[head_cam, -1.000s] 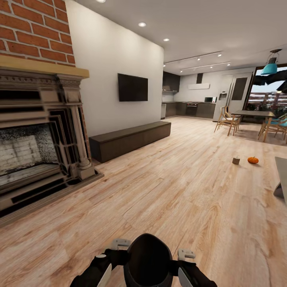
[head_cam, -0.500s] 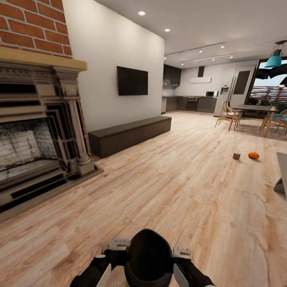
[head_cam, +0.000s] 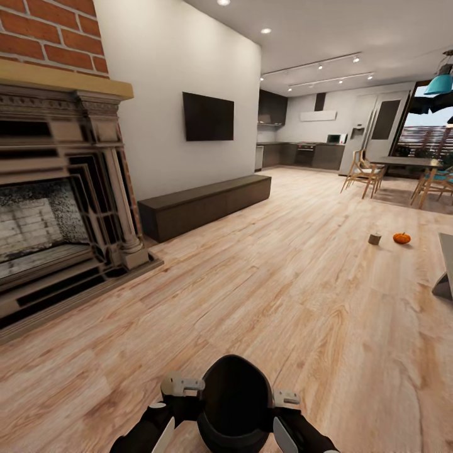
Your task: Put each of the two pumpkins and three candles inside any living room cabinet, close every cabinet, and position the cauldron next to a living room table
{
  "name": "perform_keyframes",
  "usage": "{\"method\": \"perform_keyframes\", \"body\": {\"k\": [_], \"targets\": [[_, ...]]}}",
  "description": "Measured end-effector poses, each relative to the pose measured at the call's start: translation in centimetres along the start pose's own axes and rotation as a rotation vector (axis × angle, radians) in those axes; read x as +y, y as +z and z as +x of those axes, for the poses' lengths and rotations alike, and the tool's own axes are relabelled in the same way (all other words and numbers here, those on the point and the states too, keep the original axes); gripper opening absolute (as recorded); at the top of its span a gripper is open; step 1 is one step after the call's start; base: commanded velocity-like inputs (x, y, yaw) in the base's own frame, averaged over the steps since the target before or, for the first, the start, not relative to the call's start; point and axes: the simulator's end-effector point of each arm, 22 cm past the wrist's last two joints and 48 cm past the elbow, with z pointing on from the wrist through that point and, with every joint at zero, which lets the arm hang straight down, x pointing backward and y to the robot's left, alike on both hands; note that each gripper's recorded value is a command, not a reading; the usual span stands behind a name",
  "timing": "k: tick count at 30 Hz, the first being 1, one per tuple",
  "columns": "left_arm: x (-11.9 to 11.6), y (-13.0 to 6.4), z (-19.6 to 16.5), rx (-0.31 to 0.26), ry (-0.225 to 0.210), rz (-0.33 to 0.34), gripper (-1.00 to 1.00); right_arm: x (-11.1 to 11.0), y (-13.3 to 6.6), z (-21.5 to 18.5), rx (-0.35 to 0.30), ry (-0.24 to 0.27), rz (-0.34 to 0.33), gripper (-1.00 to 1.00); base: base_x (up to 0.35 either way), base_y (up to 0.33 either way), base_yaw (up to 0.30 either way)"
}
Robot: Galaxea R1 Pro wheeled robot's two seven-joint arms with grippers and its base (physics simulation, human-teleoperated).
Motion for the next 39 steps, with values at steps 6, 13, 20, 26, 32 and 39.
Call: {"method": "perform_keyframes", "body": {"k": [6, 13, 20, 26, 32, 39], "targets": [[0.0, 0.0, 0.0, 0.0, 0.0, 0.0, 1.0, 0.0, 0.0, 0.0, 0.001, 0.0, 0.0, 1.0, 0.0, 0.0, 0.0], [0.0, 0.0, 0.0, -0.001, 0.003, 0.0, 1.0, 0.0, 0.0, -0.1, -0.007, 0.003, -0.001, 1.0, 0.0, 0.0, 0.0], [0.0, 0.0, 0.0, -0.002, 0.007, -0.001, 1.0, 0.5, -0.2, -2.0, -0.028, 0.043, -0.015, 1.0, 0.0, 0.0, 0.0], [0.1, 0.4, 0.7, 0.013, 0.01, 0.0, 1.0, 0.6, 0.3, -2.1, -0.019, 0.074, -0.022, 1.0, 0.0, 0.0, 0.0], [0.1, 0.6, 1.1, 0.021, 0.011, 0.001, 1.0, 0.6, 0.5, -1.9, -0.014, 0.078, -0.02, 1.0, 0.0, 0.0, 0.0], [0.1, 1.1, 1.9, 0.038, 0.011, 0.001, 1.0, 0.3, 1.1, -1.2, 0.003, 0.082, -0.013, 1.0, 0.0, 0.0, 0.0]]}}
